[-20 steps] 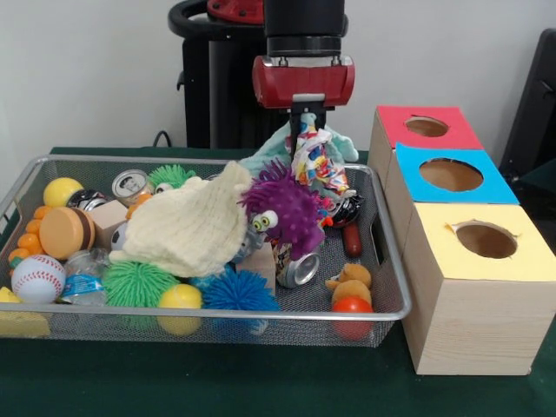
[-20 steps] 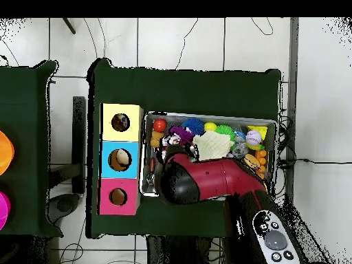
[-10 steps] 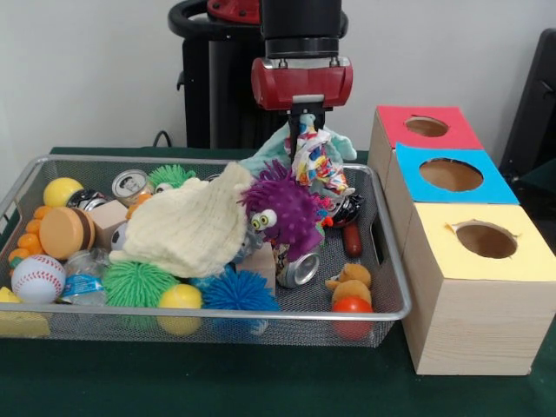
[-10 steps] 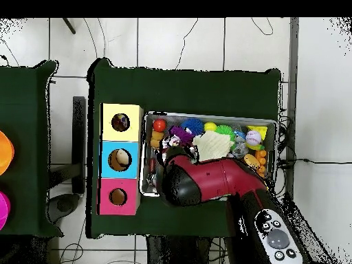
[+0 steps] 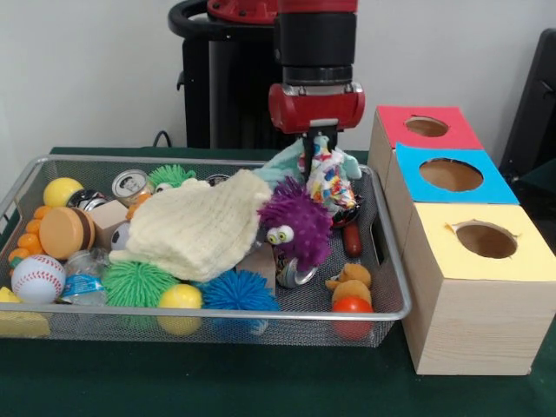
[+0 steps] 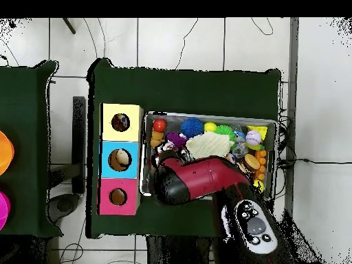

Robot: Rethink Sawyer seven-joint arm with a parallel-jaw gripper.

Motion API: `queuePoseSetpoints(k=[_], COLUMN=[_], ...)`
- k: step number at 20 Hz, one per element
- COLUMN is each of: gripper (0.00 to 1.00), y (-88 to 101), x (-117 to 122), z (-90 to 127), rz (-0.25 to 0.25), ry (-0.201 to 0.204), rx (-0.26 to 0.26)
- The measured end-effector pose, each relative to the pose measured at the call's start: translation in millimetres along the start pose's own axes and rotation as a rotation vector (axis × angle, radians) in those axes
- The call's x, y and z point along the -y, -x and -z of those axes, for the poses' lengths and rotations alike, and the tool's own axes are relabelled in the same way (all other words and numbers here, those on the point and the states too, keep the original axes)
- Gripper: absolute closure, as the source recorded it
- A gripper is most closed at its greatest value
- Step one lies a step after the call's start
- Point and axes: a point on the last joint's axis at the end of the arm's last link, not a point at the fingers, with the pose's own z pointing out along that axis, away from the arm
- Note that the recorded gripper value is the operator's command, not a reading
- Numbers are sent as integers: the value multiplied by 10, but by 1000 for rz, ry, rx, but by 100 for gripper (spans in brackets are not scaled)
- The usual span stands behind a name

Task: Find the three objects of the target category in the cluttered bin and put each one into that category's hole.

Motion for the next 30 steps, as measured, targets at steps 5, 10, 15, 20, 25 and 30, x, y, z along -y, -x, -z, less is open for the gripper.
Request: queuePoseSetpoints(k=[5, 10, 15, 20, 25, 30], gripper=[100, 100, 0, 0, 0, 0], y=[-9, -84, -159, -143, -127, -87], x=[-329, -333, -213, -173, -163, -186], z=[-225, -380, -452, -477, -479, -480], rz=[25, -22, -58, -65, -65, -59], ry=[38, 69, 74, 73, 71, 69], rx=[-29, -55, -68, -65, -62, -57])
